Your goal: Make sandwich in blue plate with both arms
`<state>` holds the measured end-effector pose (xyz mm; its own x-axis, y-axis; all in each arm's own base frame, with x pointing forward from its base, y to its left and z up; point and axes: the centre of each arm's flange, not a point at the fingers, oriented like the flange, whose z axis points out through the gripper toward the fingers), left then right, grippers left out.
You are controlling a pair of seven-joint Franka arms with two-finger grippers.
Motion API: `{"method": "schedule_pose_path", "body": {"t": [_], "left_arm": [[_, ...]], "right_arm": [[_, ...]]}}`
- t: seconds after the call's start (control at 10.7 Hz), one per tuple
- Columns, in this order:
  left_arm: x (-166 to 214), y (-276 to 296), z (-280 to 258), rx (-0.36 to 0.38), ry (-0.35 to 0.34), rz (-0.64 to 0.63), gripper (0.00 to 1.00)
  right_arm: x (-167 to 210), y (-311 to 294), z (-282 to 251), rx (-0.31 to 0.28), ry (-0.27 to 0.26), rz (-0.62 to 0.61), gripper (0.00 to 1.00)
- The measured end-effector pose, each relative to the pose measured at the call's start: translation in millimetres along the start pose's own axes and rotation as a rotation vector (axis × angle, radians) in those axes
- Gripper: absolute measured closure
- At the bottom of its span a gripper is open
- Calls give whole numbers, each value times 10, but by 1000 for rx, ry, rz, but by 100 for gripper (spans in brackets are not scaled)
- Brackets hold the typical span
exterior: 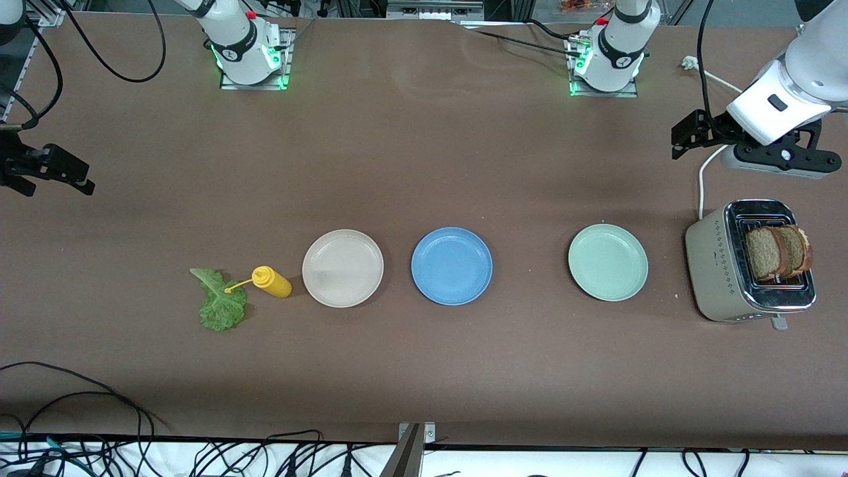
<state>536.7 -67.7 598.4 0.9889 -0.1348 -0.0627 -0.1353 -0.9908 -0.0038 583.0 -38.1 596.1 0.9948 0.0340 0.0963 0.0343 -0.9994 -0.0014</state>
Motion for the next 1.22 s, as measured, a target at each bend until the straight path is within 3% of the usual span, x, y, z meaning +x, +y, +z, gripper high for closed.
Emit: {"method": "schedule_pose_path", "body": {"t": [1.22], "left_arm": [[0, -19, 0, 0, 0, -3, 0]], "right_arm": [[7, 10, -23, -14, 6, -3, 0]]}}
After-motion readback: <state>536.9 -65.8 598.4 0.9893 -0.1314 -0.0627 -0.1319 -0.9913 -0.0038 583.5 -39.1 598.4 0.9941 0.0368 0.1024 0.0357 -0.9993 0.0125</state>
